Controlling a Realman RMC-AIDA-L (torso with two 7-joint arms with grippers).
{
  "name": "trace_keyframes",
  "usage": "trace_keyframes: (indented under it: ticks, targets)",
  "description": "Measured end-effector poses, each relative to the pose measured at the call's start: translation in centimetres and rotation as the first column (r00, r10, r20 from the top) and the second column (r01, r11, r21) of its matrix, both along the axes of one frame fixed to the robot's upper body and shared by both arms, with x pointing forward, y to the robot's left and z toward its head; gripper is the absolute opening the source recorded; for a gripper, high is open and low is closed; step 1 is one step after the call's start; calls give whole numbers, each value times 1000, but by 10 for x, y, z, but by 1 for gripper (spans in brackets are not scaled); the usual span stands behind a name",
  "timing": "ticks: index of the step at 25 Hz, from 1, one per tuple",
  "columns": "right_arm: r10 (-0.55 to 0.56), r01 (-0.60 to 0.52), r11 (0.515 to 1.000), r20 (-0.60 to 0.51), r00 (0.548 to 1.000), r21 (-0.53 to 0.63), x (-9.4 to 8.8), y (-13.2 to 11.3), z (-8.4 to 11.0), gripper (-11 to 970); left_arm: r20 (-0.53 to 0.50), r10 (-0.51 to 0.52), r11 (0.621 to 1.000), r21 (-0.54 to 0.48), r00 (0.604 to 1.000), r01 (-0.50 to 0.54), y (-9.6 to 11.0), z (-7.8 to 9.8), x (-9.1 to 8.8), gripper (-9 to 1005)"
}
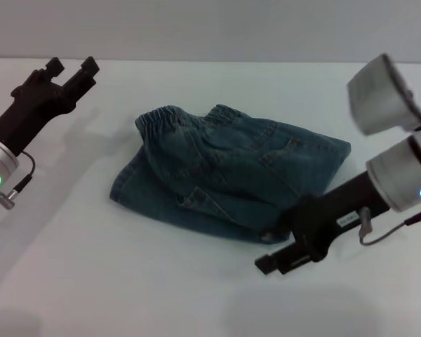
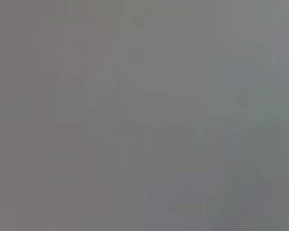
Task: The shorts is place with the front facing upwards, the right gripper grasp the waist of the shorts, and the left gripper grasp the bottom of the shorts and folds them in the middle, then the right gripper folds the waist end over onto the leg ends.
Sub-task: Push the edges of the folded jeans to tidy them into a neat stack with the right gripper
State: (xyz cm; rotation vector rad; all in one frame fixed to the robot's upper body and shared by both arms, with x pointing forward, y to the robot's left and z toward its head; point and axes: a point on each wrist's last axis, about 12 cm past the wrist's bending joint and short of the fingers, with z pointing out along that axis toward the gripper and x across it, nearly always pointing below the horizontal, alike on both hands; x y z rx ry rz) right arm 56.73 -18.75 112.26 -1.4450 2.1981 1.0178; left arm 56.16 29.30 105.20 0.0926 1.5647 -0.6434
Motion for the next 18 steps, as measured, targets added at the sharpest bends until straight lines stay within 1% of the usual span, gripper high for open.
trace_keyframes:
  ticks: [2, 6, 7, 10, 14, 18]
  targets:
    - [-7, 6, 998, -9, 1000, -60, 2, 2, -5, 567, -3, 5, 1000, 3, 1000, -5, 1, -1, -1, 813]
    - [-32, 33, 995, 8, 999, -93, 6, 2, -7, 567, -6, 7, 1000, 10, 1000, -7, 0, -4, -4, 813]
    - [-55, 58, 992, 24, 998, -112, 10, 1, -8, 567, -9, 7, 1000, 9, 1000, -7, 0, -5, -5, 813]
    - [-81, 86, 988, 43, 996, -130, 14, -1, -8, 567, -14, 9, 1000, 8, 1000, -9, 1, -6, -7, 813]
    - [-125, 136, 981, 82, 989, -136, 21, -5, -6, 567, -18, 13, 1000, 6, 1000, -13, 2, -8, -9, 813]
    - [-207, 221, 970, 125, 970, -107, 30, -17, -2, 567, -20, 14, 1000, 6, 1000, -13, 2, -8, -10, 813]
